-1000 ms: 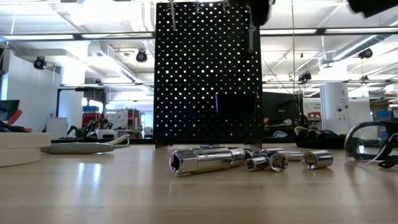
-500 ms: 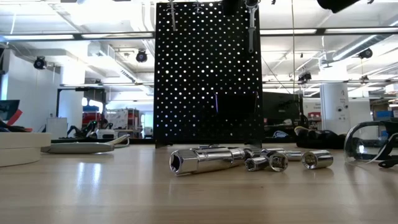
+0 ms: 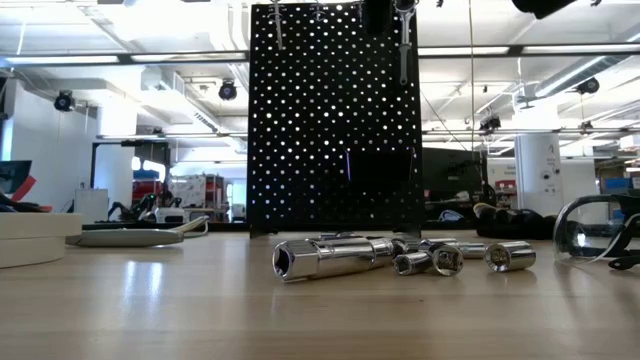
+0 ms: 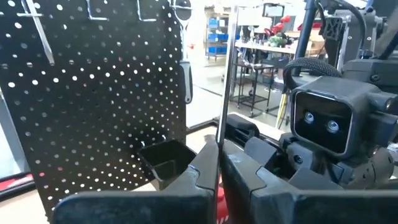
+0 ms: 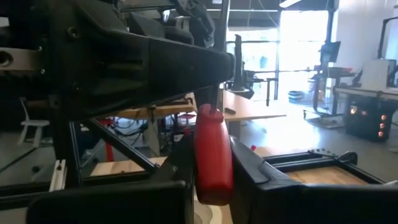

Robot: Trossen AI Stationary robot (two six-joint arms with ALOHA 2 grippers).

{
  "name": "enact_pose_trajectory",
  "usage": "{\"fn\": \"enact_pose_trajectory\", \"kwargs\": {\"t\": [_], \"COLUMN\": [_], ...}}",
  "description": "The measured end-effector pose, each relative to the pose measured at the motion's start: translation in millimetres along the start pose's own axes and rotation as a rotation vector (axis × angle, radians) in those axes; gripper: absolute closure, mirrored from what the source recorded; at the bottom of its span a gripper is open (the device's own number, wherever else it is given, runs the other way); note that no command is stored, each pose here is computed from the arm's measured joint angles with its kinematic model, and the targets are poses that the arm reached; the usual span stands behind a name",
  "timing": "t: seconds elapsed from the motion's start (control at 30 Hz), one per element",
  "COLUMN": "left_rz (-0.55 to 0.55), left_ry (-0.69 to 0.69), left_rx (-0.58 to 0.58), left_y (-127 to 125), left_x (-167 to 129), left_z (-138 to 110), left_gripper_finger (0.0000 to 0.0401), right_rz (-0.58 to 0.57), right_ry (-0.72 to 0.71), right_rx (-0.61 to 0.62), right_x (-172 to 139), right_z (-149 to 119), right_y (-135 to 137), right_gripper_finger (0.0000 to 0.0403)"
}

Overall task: Hang tools onto peg board
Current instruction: Hang the allen wrench on the peg board

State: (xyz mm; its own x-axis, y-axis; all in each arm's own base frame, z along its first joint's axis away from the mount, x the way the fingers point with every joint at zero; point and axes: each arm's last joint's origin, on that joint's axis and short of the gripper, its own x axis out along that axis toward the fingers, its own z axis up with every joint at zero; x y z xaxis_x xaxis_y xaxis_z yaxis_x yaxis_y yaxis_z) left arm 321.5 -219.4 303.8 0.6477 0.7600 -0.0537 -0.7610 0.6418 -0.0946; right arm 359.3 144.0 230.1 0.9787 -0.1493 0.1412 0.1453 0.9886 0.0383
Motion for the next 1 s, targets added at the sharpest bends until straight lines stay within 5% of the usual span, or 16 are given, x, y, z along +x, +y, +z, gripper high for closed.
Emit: {"fn": "enact_pose_trajectory", "kwargs": {"t": [0.17,0.37,0.47,0.57,0.77,1.0], "left_rz": [-0.062,-0.233,-0.252,-0.313,-0.375,-0.359], "left_ry": [0.114,0.533,0.623,0.595,0.356,0.344], "left_rx": [0.148,0.273,0.347,0.465,0.959,1.201], "left_y": [0.8,9.2,14.3,12.6,-1.0,-16.0], "left_x": [-0.9,-8.6,-20.0,-30.5,-43.3,-31.8], "left_z": [2.5,19.1,21.5,25.9,17.6,10.4], "left_gripper_finger": [0.0400,0.0376,0.0362,0.0355,0.0353,0.0352], "right_rz": [-0.022,-0.033,-0.053,-0.004,0.167,0.256], "right_ry": [0.102,0.358,0.483,0.637,0.780,0.786], "right_rx": [-0.053,-0.105,-0.130,-0.124,-0.099,-0.091], "right_x": [-3.1,-13.1,-17.9,-21.4,-15.5,-14.8], "right_z": [-5.7,-8.7,1.7,12.5,30.1,34.4], "right_y": [0.6,-7.0,-13.1,-15.6,-12.0,-7.7], "right_gripper_finger": [0.0369,0.0369,0.0369,0.0369,0.0369,0.0369]}}
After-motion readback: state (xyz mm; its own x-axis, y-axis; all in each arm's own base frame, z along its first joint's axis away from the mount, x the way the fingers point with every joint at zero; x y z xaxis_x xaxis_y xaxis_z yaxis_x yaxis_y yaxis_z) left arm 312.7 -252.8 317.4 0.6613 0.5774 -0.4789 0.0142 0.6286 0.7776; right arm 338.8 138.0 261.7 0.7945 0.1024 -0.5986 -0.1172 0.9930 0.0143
